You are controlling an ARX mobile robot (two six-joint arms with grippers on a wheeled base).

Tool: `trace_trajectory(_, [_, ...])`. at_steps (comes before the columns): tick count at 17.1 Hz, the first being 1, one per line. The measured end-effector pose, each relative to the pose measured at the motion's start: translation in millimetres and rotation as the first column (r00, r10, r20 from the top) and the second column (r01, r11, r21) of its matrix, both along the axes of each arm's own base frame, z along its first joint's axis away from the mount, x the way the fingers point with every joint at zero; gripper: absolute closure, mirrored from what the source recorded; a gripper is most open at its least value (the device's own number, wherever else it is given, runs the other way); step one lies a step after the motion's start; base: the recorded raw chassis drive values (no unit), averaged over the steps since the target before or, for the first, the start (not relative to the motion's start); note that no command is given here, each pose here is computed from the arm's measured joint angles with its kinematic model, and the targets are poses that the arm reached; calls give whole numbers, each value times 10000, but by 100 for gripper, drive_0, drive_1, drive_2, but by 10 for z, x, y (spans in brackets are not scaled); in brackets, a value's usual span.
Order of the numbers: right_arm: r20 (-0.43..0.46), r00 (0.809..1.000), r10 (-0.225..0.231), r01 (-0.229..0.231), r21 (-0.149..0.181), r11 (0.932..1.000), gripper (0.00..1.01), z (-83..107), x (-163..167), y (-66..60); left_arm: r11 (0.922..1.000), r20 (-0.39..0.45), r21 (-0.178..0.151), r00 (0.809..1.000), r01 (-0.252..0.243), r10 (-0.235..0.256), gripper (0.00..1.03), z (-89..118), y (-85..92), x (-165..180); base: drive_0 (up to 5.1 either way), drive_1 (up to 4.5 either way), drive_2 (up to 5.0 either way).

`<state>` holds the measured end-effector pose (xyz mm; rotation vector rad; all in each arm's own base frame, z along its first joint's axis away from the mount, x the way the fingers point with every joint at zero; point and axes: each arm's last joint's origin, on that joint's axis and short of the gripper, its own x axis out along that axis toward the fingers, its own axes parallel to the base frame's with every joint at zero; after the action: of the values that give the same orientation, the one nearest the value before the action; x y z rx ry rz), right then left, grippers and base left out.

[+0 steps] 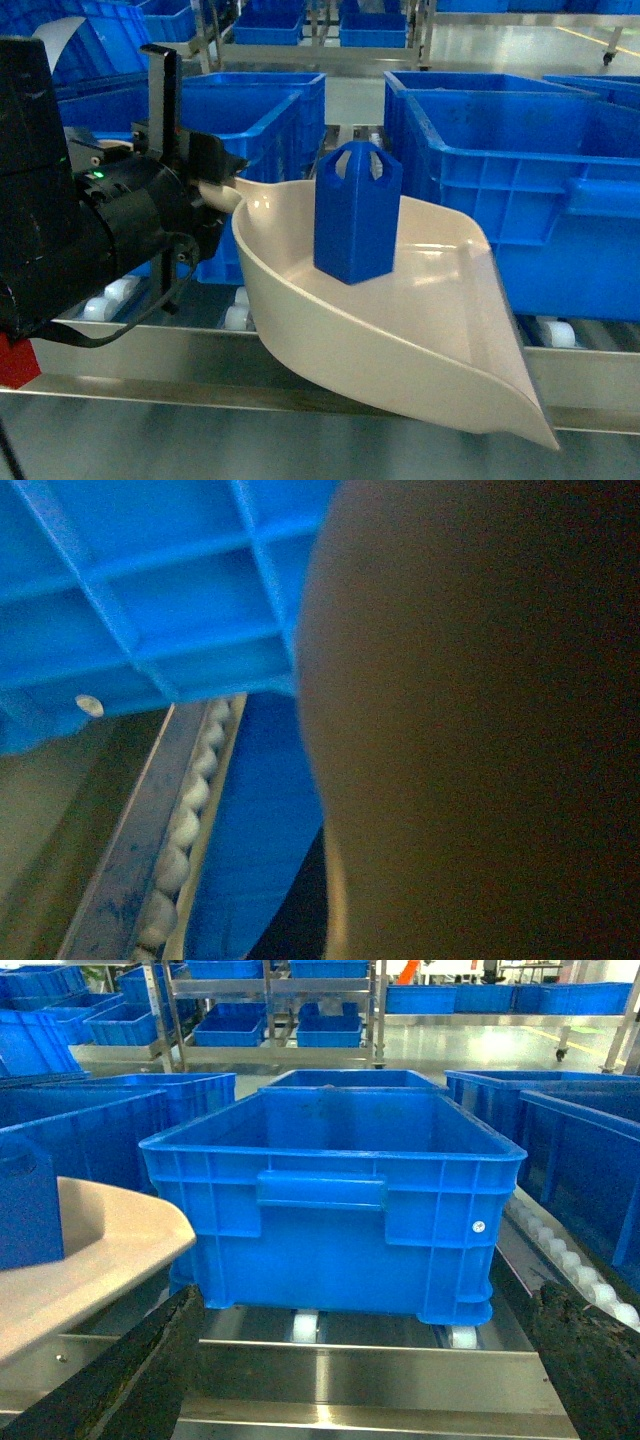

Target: Place part in tray to right shelf

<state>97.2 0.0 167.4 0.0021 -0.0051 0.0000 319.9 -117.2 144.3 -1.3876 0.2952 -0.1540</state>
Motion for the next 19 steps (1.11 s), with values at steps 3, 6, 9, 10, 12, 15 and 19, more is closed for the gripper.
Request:
trace_trajectory(3, [-4, 10000, -4, 4, 0, 10000, 3, 0, 0, 0, 9983, 926, 46, 9940, -582, 576, 91, 283, 4, -84, 0, 0, 0])
trace_trajectory(6, [-4, 10000, 0, 0, 0, 10000, 3, 0, 0, 0, 9966, 1315, -639, 9895, -516, 596, 91, 313, 12, -203, 0, 0, 0])
trace_trajectory(9, [-4, 10000, 0, 0, 0, 10000, 3, 0, 0, 0, 9944, 1922, -1019, 9803, -264, 457, 91, 508, 15, -369, 0, 0, 0])
trace_trajectory(10, [-4, 10000, 0, 0, 0, 10000, 3, 0, 0, 0, 9943, 2069, -1040, 9774, -215, 428, 91, 545, 18, -417, 0, 0, 0])
trace_trajectory(12, [-8, 10000, 0, 0, 0, 10000, 3, -1, 0, 0, 9933, 2213, -1078, 9731, -406, 637, 91, 668, 40, -465, 0, 0, 0])
trace_trajectory(15, [-4, 10000, 0, 0, 0, 10000, 3, 0, 0, 0, 9838, 2092, -1167, 9650, -1360, 1582, 91, 932, 144, -343, 0, 0, 0])
trace_trajectory(19, [-8, 10000, -4, 4, 0, 10000, 3, -1, 0, 0, 9576, 1699, -601, 9424, -2818, 2880, 91, 1238, 454, -100, 0, 0, 0])
